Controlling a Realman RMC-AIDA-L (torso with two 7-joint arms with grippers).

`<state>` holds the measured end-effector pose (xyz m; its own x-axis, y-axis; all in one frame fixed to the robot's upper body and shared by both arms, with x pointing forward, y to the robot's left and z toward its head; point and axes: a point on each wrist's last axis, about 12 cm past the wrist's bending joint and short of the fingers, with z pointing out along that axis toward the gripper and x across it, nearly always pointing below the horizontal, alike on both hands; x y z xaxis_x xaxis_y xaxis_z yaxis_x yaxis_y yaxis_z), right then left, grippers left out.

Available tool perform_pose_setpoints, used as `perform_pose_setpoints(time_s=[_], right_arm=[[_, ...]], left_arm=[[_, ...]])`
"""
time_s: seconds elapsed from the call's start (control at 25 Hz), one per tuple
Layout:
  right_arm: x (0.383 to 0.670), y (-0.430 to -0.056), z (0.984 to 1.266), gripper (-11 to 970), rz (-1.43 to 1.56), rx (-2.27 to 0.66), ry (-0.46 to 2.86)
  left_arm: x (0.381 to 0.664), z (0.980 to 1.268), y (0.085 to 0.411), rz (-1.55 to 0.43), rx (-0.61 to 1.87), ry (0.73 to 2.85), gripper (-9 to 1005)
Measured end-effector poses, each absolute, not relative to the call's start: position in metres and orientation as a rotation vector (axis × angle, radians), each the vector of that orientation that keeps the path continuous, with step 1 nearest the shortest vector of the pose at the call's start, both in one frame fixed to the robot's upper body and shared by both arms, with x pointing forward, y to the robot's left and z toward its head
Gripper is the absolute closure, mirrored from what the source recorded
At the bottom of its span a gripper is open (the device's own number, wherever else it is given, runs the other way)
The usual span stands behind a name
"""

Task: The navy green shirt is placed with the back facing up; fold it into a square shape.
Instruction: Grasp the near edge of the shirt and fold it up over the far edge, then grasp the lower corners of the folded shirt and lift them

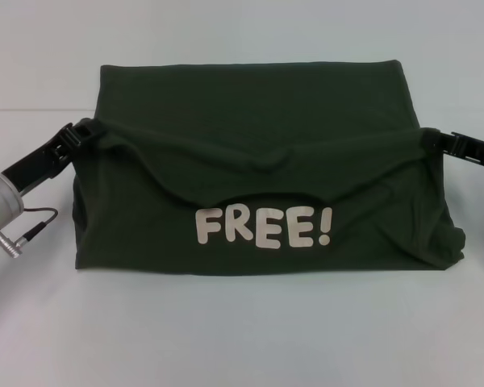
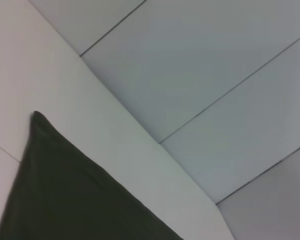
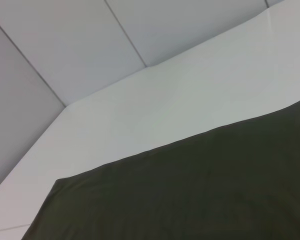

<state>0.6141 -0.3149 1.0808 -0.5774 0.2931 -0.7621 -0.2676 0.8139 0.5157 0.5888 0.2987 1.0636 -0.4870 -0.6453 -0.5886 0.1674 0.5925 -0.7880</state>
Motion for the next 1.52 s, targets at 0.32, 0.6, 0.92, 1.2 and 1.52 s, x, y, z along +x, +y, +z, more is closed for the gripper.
perform_pose_setpoints(time_s=[0.32,0.6,0.92,1.2,1.52], right_arm=[[0.616,-0.314,1.08,896,0.734,0.046,2.046],[0.618,-0.308,1.079,895,0.727,0.045,2.045],[0.617,-0.301,1.077,801,0.731,0.013,2.046],[0.614,-0.307,1.079,581,0.755,0.021,2.039],[0.593,-0.331,1.095,266,0.933,-0.078,2.011]], left_arm=[[0.594,1.061,0.294,-0.974,-0.393,1.85,952],[0.601,1.063,0.285,-0.938,-0.349,1.854,951],[0.609,1.063,0.28,-0.877,-0.322,1.883,803],[0.609,1.062,0.284,-0.856,-0.342,1.886,445],[0.592,1.075,0.318,-1.052,-0.235,2.025,168]])
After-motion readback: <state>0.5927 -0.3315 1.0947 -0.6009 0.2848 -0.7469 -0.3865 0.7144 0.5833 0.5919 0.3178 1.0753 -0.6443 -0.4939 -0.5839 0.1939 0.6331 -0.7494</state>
